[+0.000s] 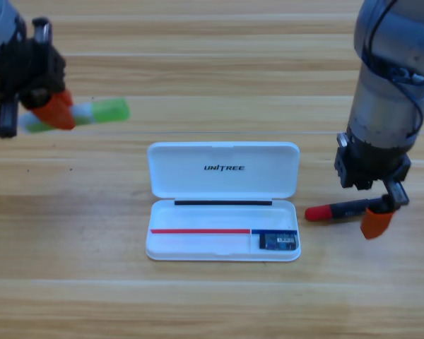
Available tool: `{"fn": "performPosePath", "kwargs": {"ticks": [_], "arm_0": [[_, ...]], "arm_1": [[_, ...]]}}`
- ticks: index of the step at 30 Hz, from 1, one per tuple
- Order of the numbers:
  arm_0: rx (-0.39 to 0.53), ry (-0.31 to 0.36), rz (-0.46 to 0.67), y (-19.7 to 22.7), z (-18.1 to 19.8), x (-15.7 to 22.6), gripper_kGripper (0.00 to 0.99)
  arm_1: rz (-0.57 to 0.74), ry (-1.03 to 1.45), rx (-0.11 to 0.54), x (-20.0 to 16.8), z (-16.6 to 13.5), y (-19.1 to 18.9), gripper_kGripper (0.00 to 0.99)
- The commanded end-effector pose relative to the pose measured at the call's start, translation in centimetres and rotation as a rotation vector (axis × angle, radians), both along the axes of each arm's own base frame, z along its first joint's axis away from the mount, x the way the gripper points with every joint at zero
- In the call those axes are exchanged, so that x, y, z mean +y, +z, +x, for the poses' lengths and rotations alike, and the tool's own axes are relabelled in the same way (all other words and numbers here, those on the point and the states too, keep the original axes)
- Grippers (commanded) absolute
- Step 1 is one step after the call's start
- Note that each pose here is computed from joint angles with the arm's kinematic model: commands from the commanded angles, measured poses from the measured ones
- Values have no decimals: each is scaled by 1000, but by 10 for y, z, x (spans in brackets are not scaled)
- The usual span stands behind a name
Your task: Clean up eraser and pencils
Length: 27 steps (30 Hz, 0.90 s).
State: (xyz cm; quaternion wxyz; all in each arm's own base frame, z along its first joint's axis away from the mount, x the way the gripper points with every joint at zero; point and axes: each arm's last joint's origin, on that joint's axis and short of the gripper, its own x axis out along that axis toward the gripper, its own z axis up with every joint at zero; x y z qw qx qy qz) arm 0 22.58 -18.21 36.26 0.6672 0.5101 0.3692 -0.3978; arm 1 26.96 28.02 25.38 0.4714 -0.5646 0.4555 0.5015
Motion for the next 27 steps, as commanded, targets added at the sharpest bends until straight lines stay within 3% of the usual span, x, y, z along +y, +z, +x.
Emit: {"fn": "performPosePath", "kwargs": {"ticks": [1,8,12,17,21,22,27], "arm_0": [[41,-78,39,-10,-8,-42,0],[87,-133,101,-43,-12,-92,0],[110,-151,141,-71,-12,-120,0],[136,-159,173,-103,-12,-143,0],[149,-160,184,-121,-9,-154,0],[153,-160,187,-126,-8,-155,0],[173,-160,195,-144,-6,-160,0]], "arm_1": [[-61,-44,69,-15,41,-56,867],[-69,-43,82,-25,61,-80,824],[-58,-38,91,-26,67,-86,741],[-39,-25,111,-24,69,-90,403],[-15,-12,131,-22,69,-91,37],[-4,-11,137,-22,69,-90,0],[12,-2,148,-22,67,-88,0]]}}
